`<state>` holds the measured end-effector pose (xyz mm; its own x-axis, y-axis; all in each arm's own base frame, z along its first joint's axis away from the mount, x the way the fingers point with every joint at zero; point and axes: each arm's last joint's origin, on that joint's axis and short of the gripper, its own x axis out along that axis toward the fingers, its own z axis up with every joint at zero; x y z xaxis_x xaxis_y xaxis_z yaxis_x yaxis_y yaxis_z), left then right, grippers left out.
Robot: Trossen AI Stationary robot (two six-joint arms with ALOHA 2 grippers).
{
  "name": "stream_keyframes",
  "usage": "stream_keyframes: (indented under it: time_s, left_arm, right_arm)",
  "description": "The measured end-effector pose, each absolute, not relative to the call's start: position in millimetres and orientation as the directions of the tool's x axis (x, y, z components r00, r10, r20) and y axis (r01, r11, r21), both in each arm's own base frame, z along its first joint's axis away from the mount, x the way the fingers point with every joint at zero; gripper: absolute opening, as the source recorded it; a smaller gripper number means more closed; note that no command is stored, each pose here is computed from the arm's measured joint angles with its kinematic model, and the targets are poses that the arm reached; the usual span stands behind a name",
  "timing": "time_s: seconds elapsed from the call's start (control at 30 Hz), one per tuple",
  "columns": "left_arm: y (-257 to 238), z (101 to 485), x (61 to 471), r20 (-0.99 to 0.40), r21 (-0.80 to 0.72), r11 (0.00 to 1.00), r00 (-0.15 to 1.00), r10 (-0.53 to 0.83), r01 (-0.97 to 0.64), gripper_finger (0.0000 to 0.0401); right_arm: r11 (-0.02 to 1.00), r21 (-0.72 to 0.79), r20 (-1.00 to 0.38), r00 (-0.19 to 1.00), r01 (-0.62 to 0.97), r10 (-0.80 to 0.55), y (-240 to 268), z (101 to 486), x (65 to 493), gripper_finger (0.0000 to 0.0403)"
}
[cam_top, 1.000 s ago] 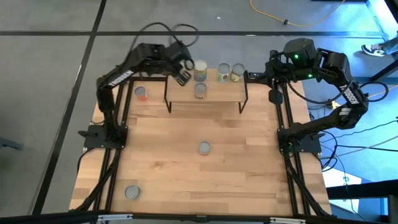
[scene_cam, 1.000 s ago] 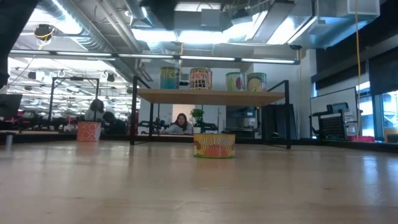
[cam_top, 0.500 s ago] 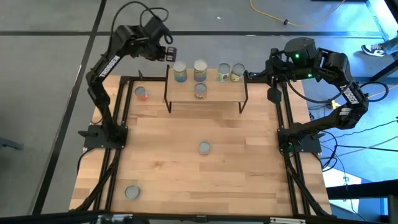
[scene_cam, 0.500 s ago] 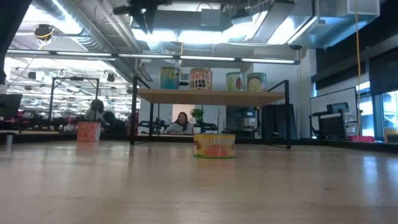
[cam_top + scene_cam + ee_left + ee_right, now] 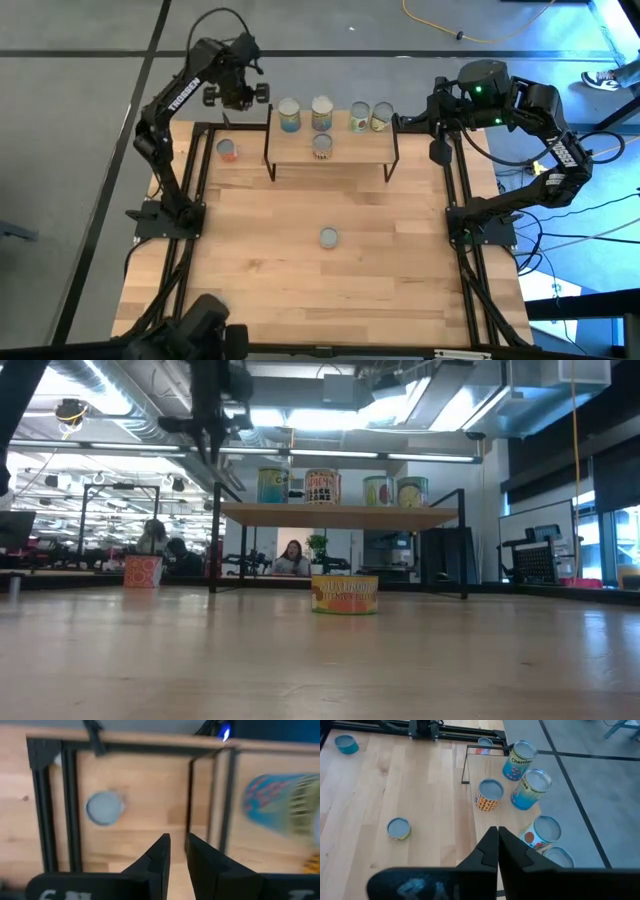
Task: Pick and place cans onto a shelf
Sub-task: Put the canned tomato sauce on the shelf
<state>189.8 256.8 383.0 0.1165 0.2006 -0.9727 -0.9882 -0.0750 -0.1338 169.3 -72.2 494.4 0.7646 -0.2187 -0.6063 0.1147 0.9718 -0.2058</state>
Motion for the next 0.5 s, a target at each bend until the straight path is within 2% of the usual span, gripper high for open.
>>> stream_keyframes:
  time_s: [0.2, 0.37, 0.5]
  left_arm:
    - [259, 342, 184, -0.997, -0.071, -0.106, 0.068, 0.032, -0.992, 0.0053]
    - [258, 313, 172, -0.998, 0.056, -0.119, -0.052, -0.035, -0.991, 0.0053]
    - [258, 295, 165, -0.991, 0.106, -0.109, -0.096, -0.093, -0.988, 0.0053]
  right_arm:
    - [0.971, -0.21, -0.597, 0.771, 0.117, -0.222, -73, 495, 170, 0.0005]
    - [0.968, -0.231, -0.595, 0.773, 0.101, -0.222, -73, 496, 170, 0.0005]
    - [0.967, -0.233, -0.593, 0.774, 0.101, -0.223, -73, 496, 170, 0.0005]
